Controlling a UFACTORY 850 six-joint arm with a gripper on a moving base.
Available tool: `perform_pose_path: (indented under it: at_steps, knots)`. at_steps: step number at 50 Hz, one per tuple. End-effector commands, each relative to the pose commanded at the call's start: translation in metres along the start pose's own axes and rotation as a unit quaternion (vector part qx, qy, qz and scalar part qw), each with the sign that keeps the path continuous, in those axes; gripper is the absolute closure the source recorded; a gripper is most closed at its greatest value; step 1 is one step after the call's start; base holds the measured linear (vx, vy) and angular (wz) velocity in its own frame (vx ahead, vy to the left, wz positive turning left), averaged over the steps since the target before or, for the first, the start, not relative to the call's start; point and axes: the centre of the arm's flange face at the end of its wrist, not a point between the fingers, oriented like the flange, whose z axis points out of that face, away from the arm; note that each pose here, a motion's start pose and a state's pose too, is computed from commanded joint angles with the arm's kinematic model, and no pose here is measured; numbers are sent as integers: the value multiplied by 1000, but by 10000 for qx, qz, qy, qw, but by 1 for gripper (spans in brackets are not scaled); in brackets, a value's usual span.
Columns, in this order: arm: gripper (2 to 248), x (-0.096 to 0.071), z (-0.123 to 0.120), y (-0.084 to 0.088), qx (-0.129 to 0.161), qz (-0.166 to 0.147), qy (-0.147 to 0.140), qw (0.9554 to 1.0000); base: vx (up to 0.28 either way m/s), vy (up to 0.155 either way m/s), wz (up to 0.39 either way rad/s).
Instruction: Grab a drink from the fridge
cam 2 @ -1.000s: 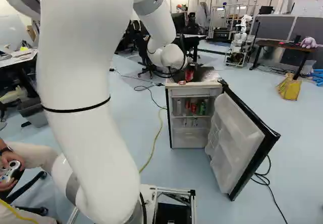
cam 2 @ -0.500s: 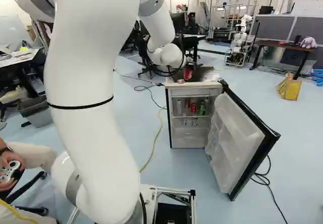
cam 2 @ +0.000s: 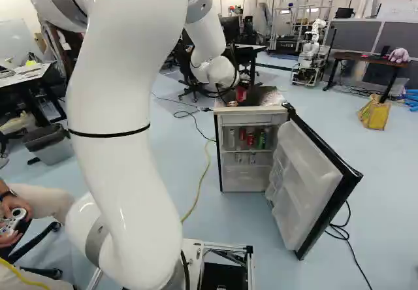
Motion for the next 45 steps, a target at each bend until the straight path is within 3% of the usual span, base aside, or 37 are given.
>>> perform_pose_path:
  at_steps: [45]
  knots:
    - [157,14,29,-19,140,-82,89,9998,0,0,0]
